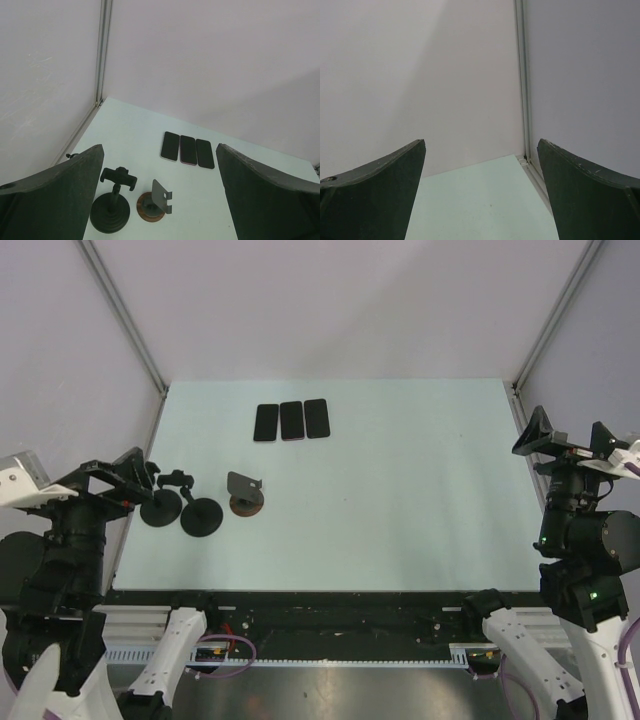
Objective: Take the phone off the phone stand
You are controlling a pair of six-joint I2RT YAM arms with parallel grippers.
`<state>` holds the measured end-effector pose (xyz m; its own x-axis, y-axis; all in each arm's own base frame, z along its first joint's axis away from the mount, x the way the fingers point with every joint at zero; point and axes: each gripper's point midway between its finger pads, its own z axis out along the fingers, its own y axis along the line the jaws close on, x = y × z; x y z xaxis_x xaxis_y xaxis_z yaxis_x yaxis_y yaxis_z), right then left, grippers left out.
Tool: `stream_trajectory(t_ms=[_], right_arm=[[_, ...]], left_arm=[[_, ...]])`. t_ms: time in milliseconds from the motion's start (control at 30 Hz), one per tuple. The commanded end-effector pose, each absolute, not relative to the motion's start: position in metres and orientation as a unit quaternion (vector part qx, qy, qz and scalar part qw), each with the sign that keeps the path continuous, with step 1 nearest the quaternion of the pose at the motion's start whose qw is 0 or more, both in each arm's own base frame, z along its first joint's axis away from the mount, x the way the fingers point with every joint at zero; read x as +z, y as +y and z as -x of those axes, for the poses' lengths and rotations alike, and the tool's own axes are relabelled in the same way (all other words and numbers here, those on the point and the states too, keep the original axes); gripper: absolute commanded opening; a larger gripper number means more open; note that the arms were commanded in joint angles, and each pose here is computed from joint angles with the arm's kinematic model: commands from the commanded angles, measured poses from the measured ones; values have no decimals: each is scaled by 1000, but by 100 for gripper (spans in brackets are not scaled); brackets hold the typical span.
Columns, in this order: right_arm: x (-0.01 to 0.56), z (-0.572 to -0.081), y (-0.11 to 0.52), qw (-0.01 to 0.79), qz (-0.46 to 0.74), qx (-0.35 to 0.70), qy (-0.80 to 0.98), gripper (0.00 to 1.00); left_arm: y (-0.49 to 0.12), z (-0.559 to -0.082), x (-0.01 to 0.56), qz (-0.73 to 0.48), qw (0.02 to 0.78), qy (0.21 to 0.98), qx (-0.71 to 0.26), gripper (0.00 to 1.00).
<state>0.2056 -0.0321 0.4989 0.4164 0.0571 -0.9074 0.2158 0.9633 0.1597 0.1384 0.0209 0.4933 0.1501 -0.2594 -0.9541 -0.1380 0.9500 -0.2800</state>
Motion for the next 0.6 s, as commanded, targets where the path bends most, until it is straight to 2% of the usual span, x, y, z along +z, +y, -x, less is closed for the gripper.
stream_trajectory(t_ms=[0,567], right_arm=[[515,-192,-40,844,-134,-57,516,100],[514,-190,-39,843,-128,-56,519,100]], left_arm=[[24,-129,498,169,755,631,-48,100],[24,-117,503,173,769,613,-56,100]])
